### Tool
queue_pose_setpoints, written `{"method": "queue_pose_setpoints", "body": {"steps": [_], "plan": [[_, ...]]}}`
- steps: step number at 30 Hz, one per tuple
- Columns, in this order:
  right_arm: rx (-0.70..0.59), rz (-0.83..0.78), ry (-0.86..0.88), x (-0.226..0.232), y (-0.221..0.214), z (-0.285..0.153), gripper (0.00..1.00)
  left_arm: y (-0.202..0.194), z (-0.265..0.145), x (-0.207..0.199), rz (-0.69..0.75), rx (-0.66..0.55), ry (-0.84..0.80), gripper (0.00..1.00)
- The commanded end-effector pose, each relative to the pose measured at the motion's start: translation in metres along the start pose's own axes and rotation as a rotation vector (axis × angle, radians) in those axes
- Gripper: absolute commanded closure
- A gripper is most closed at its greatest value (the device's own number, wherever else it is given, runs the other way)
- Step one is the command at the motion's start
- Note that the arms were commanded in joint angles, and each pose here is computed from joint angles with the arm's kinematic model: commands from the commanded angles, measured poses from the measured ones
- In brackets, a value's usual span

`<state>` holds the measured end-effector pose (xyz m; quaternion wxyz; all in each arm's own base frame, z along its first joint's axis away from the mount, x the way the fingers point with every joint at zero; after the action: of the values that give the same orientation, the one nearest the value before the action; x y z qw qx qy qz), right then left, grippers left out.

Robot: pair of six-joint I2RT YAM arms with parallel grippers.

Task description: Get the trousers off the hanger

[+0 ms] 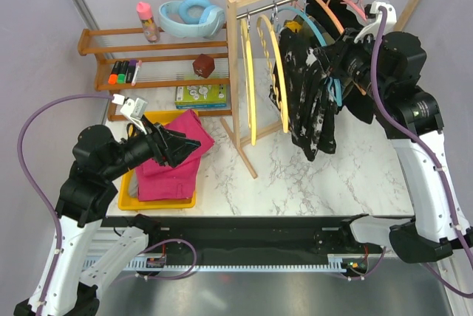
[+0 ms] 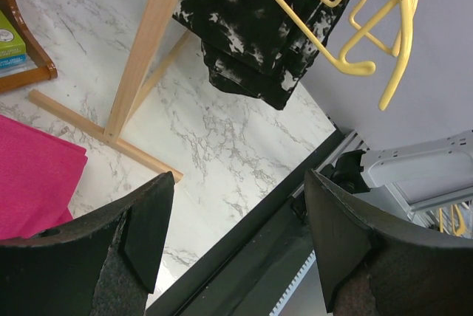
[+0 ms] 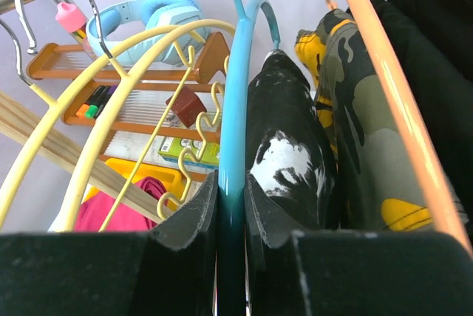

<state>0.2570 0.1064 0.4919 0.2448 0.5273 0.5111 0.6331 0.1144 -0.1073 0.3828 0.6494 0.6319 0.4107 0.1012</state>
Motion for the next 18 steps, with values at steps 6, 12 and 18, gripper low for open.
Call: {"method": "queue_pose_setpoints", "body": {"steps": [6, 12, 18], "plan": [[-0.280, 0.061, 0.095, 0.025, 0.059, 0.005, 1.00, 0.008, -0.006, -0.008, 0.015, -0.026, -0.029, 0.22], [-0.302, 0.071, 0.116, 0.031, 0.070, 0.013, 1.00, 0.009, -0.007, -0.009, 0.017, -0.029, -0.031, 0.22], [-0.269, 0.082, 0.111, 0.027, 0.062, 0.026, 1.00, 0.008, -0.008, -0.011, 0.016, -0.021, -0.053, 0.22]]}}
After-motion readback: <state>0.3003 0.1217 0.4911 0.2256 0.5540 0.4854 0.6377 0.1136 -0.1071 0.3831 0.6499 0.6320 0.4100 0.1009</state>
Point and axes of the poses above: each gripper's point midway between its finger pads, its own z axis out along the fingers, its own x axis along the line the jaws close on, y = z × x, the point moved 8 cm from there along -z, back along the fingers, and after that the axes turned 6 degrees about z, right-handed, at the moved point
